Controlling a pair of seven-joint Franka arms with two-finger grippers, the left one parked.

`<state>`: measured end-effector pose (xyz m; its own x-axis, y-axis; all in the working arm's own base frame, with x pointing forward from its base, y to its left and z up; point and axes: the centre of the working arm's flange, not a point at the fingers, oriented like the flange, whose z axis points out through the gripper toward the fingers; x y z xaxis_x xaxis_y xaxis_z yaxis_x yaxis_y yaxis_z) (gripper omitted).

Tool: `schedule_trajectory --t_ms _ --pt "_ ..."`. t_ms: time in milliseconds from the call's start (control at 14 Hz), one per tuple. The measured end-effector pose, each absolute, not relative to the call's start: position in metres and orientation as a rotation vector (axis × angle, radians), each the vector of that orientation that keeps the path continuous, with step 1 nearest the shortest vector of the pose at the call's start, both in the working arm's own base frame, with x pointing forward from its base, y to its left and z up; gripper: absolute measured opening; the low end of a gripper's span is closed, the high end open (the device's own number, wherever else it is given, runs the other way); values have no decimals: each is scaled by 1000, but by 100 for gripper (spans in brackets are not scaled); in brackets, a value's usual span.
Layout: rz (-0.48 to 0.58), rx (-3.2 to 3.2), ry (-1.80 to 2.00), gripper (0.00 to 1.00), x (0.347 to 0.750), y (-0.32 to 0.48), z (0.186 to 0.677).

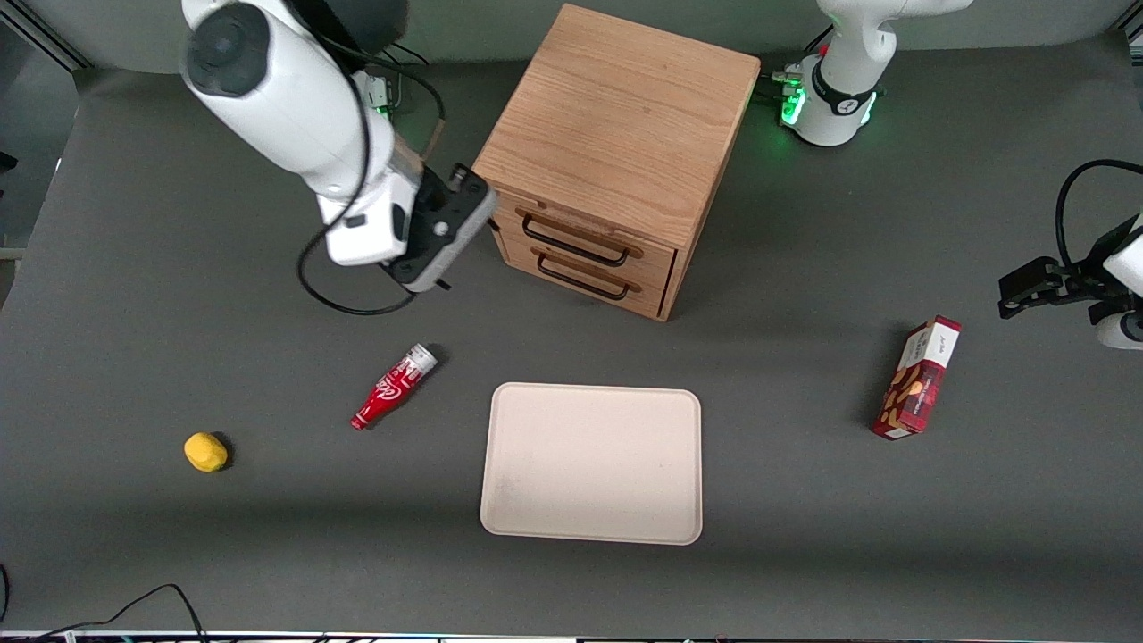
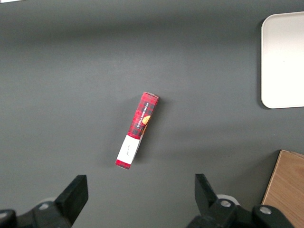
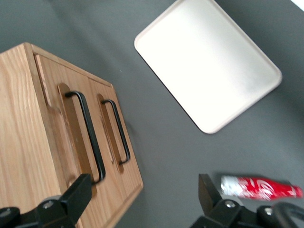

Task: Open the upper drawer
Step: 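Hook the right gripper onto the upper drawer's black handle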

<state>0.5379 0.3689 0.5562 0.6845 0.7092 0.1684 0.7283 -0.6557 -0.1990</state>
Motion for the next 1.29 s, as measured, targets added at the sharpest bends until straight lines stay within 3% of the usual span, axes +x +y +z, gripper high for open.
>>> schedule_trajectory --t_ms 643,1286 --pt "-82 -2589 -1204 100 537 425 483" --pt "-64 -2558 -1255 100 504 452 431"
